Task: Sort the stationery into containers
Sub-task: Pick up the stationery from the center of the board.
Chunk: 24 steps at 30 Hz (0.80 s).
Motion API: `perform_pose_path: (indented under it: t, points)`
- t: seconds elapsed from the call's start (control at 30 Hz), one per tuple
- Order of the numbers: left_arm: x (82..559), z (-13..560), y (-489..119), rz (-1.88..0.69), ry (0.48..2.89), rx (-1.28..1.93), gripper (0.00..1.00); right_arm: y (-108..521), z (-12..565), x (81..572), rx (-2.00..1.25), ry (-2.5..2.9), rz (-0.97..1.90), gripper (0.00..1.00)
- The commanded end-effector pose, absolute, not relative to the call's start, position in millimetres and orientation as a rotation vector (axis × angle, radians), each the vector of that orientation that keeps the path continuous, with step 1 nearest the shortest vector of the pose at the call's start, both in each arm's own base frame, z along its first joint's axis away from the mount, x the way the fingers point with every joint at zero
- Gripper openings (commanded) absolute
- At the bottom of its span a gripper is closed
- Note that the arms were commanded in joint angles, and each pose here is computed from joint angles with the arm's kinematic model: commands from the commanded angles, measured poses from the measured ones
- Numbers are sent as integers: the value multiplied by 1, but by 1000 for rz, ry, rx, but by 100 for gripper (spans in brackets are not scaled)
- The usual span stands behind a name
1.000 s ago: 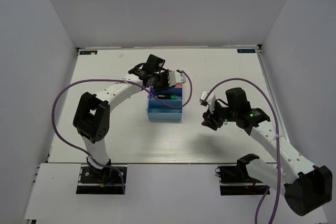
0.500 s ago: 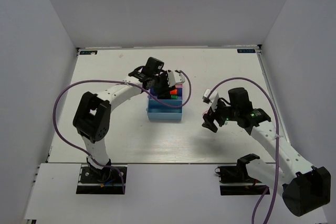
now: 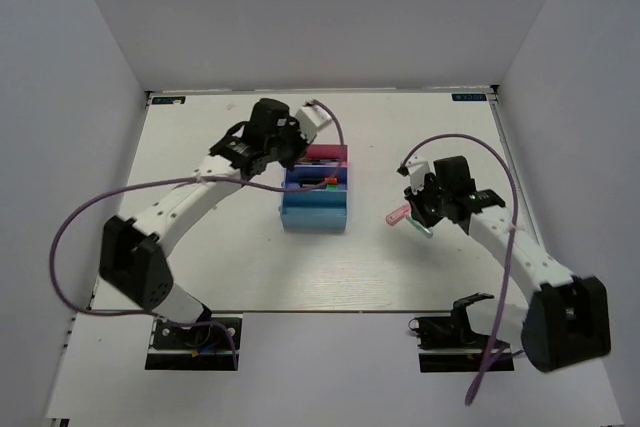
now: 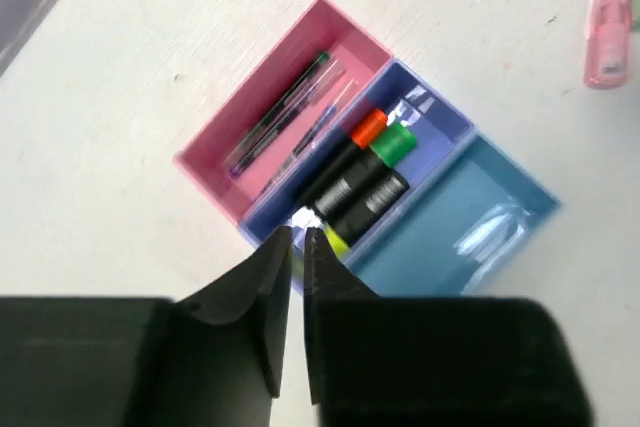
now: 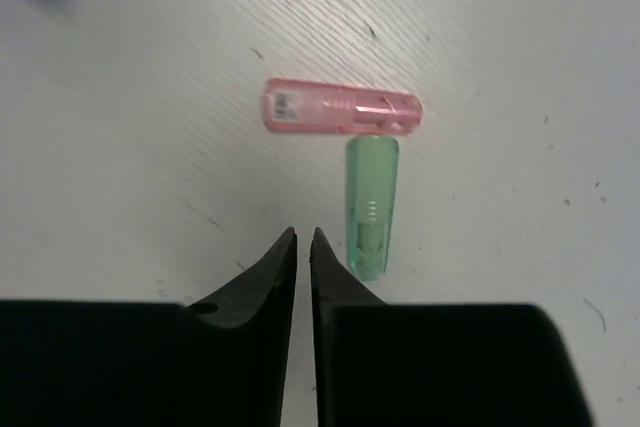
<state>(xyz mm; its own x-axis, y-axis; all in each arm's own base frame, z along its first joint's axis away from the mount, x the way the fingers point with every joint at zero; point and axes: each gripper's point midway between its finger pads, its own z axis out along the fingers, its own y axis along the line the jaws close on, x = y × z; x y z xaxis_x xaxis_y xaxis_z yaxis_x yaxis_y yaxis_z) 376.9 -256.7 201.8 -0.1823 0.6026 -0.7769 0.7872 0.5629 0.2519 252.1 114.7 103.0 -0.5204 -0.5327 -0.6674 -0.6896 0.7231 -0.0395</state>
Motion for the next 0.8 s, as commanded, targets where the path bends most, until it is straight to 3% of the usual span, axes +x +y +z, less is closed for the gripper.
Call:
perform_pose_path:
  t: [0.0,0.07,0.13,0.2,0.23,0.33,0.53,0.67,0.77]
  points:
    - [328,234,-216,-318,2132,668,26,87,78,261,-864,2448,171,16]
    - [295,243,-196,-358,2140,578,72,86,68,262,-879,2510,176,28]
    - [260,195,-177,-379,2237,508,86,84,58,267,-879,2546,147,44]
    - [233,159,-155,-379,2286,444,93,83,55,275,-879,2543,122,53]
    - [227,172,-143,-376,2217,398,95,84,49,275,-873,2561,124,56]
    - [207,136,-122,-360,2265,345,96,87,43,283,-867,2602,135,62]
    - [193,121,-110,-393,2299,300,97,89,21,290,-899,2678,129,63]
    - [191,118,-109,-423,2286,273,97,87,11,285,-928,2706,125,54]
    - [190,116,-109,-440,2287,255,97,83,7,282,-930,2719,115,34]
